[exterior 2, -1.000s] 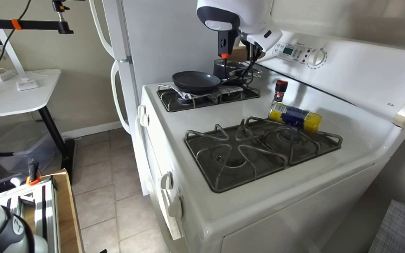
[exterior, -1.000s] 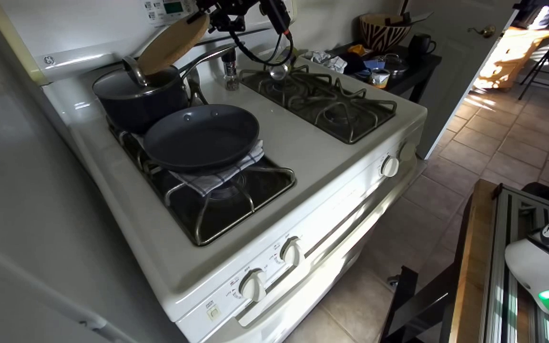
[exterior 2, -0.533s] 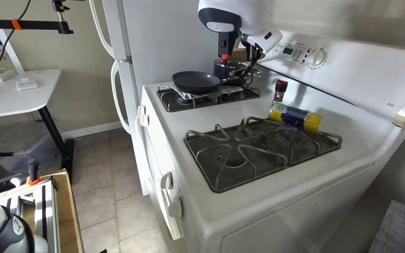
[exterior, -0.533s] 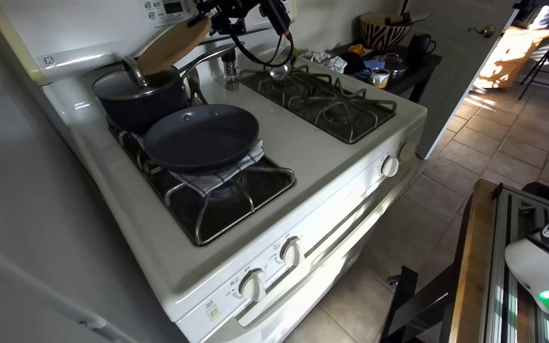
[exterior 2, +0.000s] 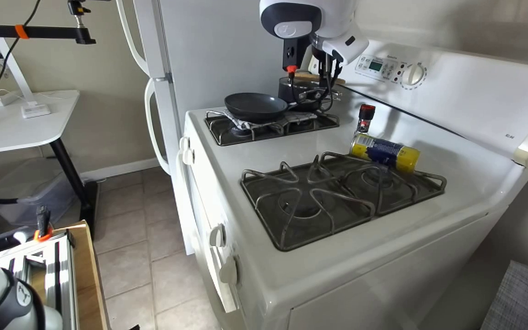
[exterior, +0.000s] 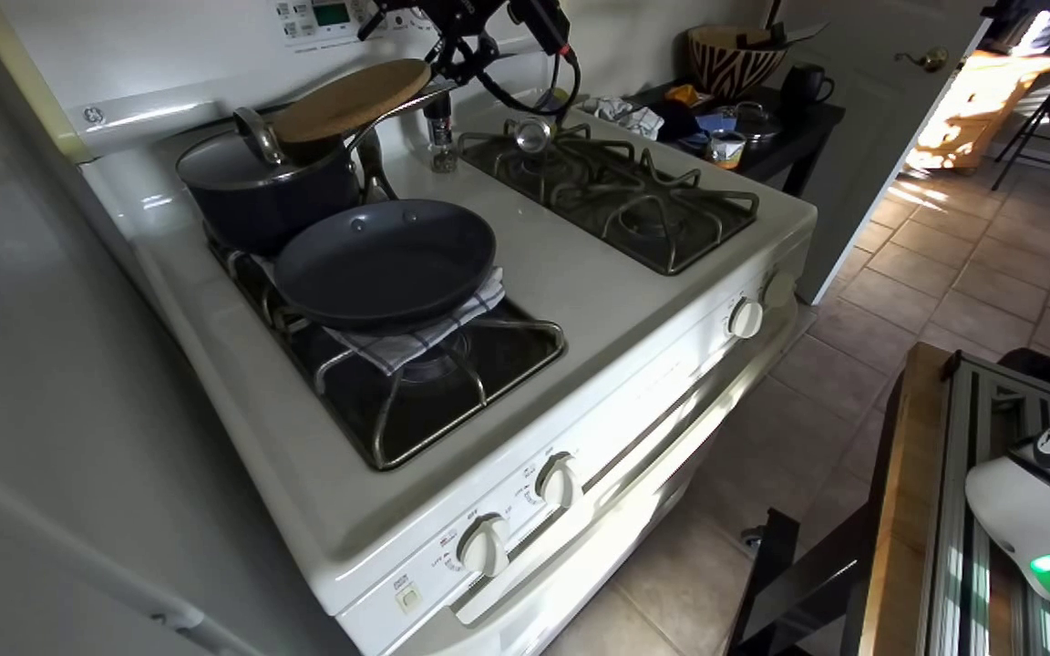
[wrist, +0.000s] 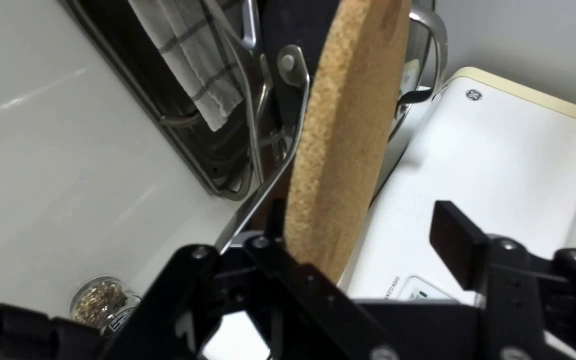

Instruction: Put the wooden coaster on the pot

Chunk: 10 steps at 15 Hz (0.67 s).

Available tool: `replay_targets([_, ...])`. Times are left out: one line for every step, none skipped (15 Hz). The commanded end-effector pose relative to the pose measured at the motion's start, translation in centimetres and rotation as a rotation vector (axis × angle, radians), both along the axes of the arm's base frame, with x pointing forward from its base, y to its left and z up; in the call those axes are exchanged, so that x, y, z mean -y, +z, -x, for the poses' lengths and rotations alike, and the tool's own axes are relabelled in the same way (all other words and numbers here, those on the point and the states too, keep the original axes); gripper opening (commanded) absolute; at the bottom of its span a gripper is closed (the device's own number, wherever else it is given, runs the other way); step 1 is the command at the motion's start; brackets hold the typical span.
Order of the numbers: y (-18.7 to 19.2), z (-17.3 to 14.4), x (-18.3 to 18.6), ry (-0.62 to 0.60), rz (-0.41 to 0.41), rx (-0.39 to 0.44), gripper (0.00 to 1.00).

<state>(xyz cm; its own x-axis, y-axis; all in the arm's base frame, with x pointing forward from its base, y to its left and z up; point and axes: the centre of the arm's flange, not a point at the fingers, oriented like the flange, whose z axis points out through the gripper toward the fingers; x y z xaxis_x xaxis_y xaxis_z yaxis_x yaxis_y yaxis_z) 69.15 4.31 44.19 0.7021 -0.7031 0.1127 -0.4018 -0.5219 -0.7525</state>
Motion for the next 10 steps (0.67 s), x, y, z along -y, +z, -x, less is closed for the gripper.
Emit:
replay_targets([0.9, 0.8, 0.4, -0.015, 0.034, -0.04, 1.0])
replay_targets([0.9, 0.6, 0.6, -0.023, 0.042, -0.044, 1.0])
replay_targets([1.0, 0.5, 0.7, -0.031, 0.049, -0.047, 1.0])
replay_targets([1.2, 0.5, 0.8, -0.039, 0.051, -0.048, 1.0])
replay_targets([1.4, 0.5, 0.9, -0.047, 0.056, -0.049, 1.0])
replay_targets([1.7, 0.5, 1.0, -0.051, 0.061, -0.053, 1.0])
replay_targets([2.0, 0.6, 1.2, -0.061, 0.067, -0.053, 1.0])
replay_targets([2.4, 0.6, 1.4, -0.072, 0.071, -0.052, 1.0])
replay_targets([2.9, 0.7, 1.8, -0.083, 0.075, -0.05, 1.0])
replay_targets([3.3, 0.8, 2.1, -0.095, 0.078, -0.044, 1.0])
